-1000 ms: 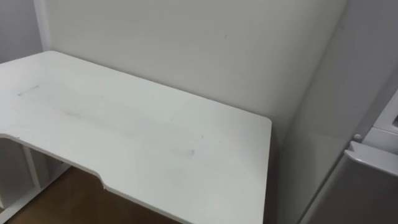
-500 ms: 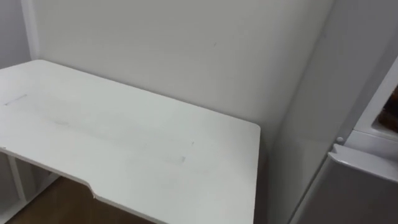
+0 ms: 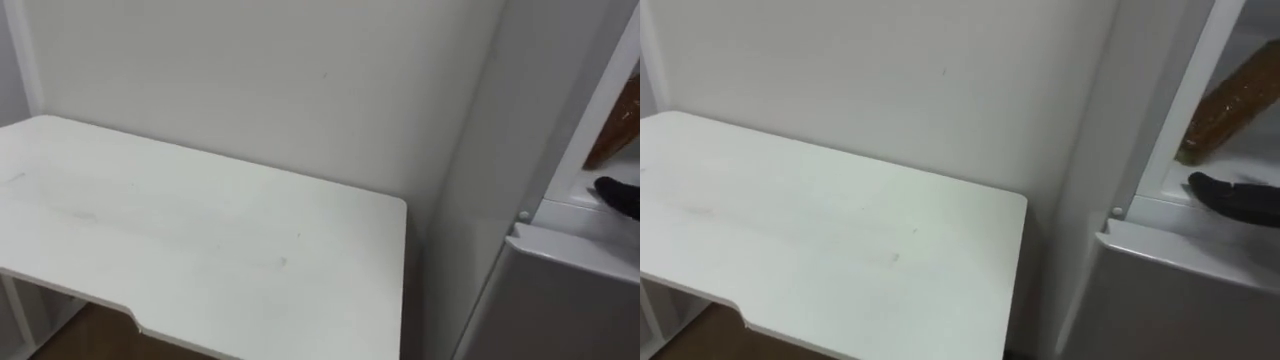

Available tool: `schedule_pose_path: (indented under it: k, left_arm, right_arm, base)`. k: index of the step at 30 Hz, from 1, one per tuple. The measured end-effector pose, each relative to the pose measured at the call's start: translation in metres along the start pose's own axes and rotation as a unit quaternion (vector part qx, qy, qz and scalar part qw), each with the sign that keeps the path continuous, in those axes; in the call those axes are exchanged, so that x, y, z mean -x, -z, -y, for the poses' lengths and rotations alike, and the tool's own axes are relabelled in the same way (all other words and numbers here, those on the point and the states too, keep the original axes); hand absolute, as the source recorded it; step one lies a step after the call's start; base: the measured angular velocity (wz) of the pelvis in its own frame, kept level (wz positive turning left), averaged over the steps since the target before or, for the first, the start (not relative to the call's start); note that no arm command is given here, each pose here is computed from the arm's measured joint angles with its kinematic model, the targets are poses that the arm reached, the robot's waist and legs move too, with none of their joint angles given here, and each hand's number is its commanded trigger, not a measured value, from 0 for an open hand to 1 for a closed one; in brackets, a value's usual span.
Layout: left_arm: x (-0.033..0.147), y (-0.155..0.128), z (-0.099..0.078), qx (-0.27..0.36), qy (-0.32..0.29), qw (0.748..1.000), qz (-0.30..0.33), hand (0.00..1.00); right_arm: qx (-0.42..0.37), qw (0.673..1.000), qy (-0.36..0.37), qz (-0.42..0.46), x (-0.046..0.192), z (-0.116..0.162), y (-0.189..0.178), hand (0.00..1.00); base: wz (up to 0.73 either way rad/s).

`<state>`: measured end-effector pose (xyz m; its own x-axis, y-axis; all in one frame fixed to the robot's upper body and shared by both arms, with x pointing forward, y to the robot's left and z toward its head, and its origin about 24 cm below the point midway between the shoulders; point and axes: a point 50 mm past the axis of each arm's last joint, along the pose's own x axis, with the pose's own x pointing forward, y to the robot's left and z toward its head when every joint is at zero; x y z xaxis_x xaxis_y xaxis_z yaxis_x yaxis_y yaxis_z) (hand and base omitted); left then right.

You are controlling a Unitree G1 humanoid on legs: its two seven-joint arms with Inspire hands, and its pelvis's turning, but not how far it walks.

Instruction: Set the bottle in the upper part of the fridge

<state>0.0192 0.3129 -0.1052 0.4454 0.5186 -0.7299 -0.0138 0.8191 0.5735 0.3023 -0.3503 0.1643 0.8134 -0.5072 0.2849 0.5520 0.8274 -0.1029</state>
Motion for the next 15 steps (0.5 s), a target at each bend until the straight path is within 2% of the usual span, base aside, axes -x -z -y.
schedule_pose_path:
  k: [9,15]
  left_arm:
    - [0.005,0.016,0.009,0.005,0.012,0.999,-0.030,0.00]
    - [0.006,0.019,0.013,0.008,0.015,0.999,-0.035,0.00]
  right_arm:
    - [-0.014,0.999,-0.036,0.029,0.019,0.000,-0.010,0.00]
    - [-0.014,0.998,-0.040,0.037,0.022,-0.002,-0.013,0.00]
  base:
    - [-0.07]
    - [-0.09]
